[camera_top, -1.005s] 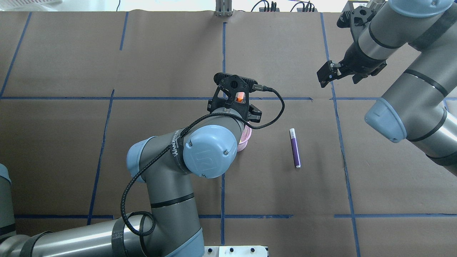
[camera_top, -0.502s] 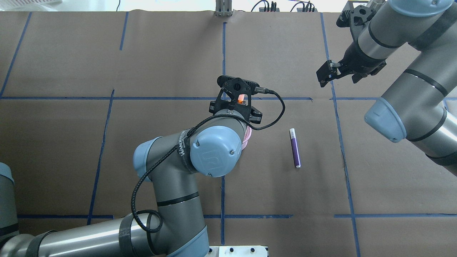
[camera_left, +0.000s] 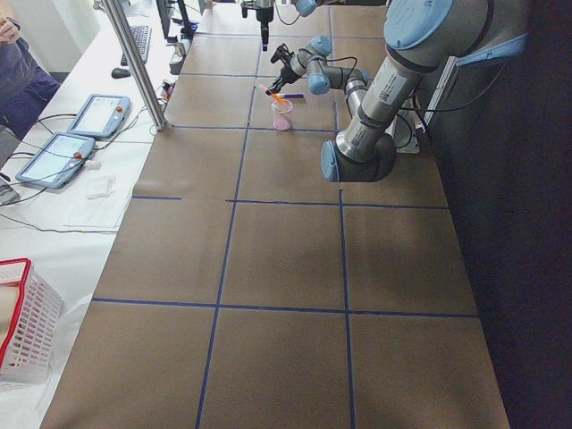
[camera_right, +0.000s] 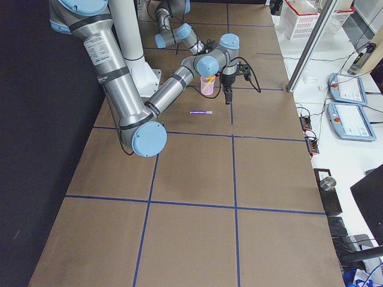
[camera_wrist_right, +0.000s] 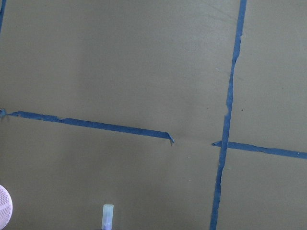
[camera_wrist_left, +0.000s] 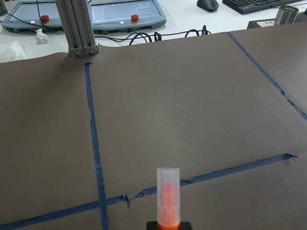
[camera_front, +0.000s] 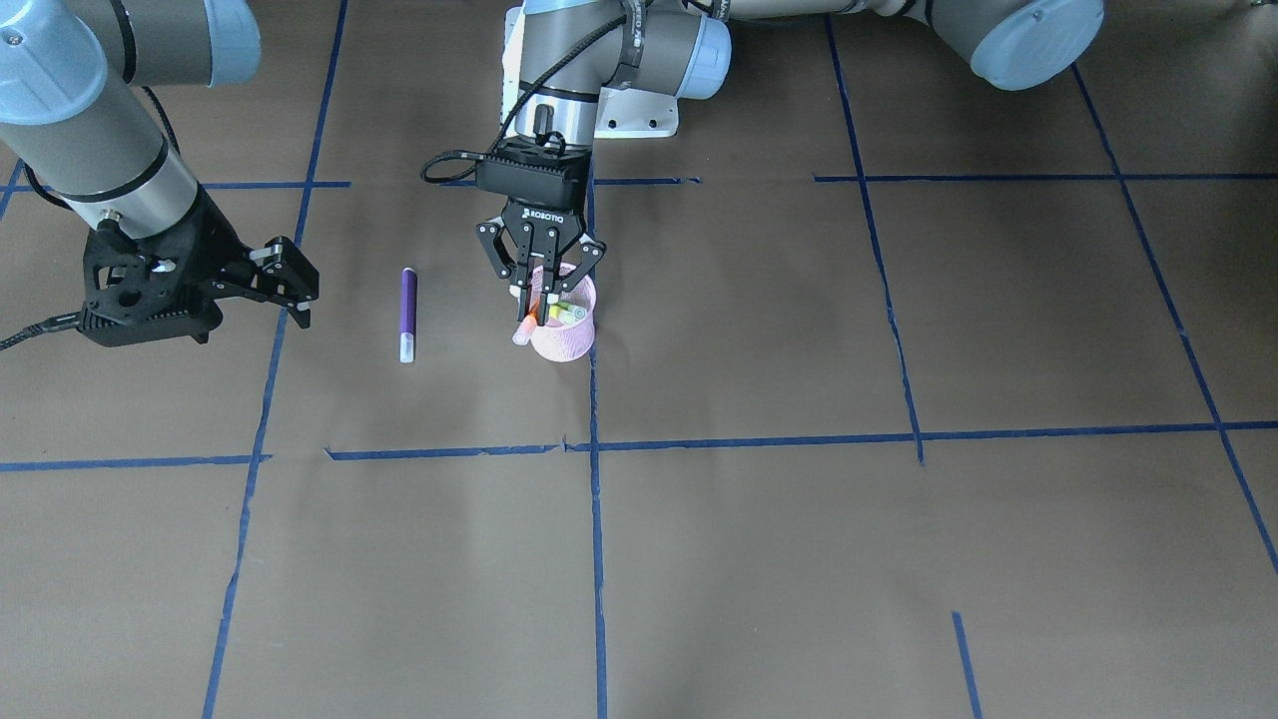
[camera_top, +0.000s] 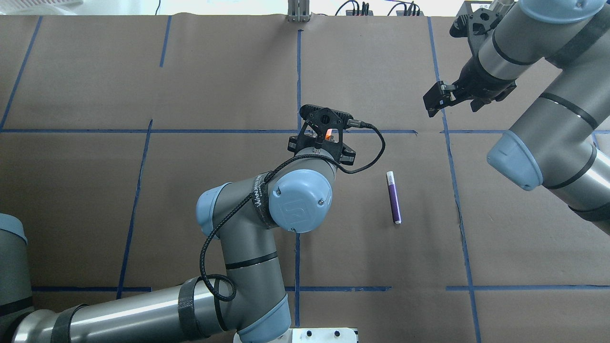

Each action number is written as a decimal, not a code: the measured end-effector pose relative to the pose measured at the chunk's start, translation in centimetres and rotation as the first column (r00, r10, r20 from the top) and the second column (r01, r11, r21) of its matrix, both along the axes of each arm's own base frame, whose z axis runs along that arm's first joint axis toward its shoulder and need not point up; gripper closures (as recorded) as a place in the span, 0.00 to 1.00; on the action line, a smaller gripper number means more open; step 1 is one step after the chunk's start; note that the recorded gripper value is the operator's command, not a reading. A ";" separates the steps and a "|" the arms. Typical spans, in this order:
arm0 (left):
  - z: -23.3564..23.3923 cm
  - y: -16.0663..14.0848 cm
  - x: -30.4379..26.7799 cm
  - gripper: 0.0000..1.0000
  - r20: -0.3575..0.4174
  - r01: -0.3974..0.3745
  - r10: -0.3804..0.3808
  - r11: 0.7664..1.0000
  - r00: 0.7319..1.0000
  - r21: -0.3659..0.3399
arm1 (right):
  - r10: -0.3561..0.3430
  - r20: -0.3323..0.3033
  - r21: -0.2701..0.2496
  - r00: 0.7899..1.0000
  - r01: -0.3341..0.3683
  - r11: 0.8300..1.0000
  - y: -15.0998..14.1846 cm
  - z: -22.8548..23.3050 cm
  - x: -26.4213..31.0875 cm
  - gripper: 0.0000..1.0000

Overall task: Collect pens into pen holder
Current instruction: 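Carry the orange marker with the left gripper into the pink cup and release, then lower the right gripper onto the purple marker and grasp it while the left arm withdraws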

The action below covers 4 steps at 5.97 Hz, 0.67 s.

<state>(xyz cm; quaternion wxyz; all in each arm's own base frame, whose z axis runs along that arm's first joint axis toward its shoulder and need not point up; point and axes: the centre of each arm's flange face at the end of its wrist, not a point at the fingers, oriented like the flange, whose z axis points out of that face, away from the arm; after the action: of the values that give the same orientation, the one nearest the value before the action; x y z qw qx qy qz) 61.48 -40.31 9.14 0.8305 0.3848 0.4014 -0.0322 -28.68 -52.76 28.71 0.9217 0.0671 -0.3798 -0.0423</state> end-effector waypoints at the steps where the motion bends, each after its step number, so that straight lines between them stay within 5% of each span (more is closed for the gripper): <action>1: 0.2 0.2 0.3 0.75 0.010 -0.008 0.008 1.000 1.000 0.008 | 0.000 -0.002 -0.002 1.000 0.000 1.000 0.0 0.1 0.0 0.00; 2: 0.4 0.6 0.6 0.63 0.017 -0.018 0.018 1.000 1.000 0.013 | 0.001 -0.003 -0.003 1.000 -0.001 1.000 0.0 0.2 0.0 0.00; 4: 0.4 1.4 1.0 0.19 0.019 -0.034 0.034 0.999 0.999 0.017 | 0.004 -0.003 -0.002 1.000 -0.004 1.000 0.1 0.2 0.1 0.00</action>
<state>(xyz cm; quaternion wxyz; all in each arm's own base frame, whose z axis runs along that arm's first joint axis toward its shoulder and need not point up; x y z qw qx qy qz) 62.47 -38.94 9.51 0.8313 0.3854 0.4003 -0.0108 -28.60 -52.69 28.87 0.9223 0.0667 -0.3784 -0.0401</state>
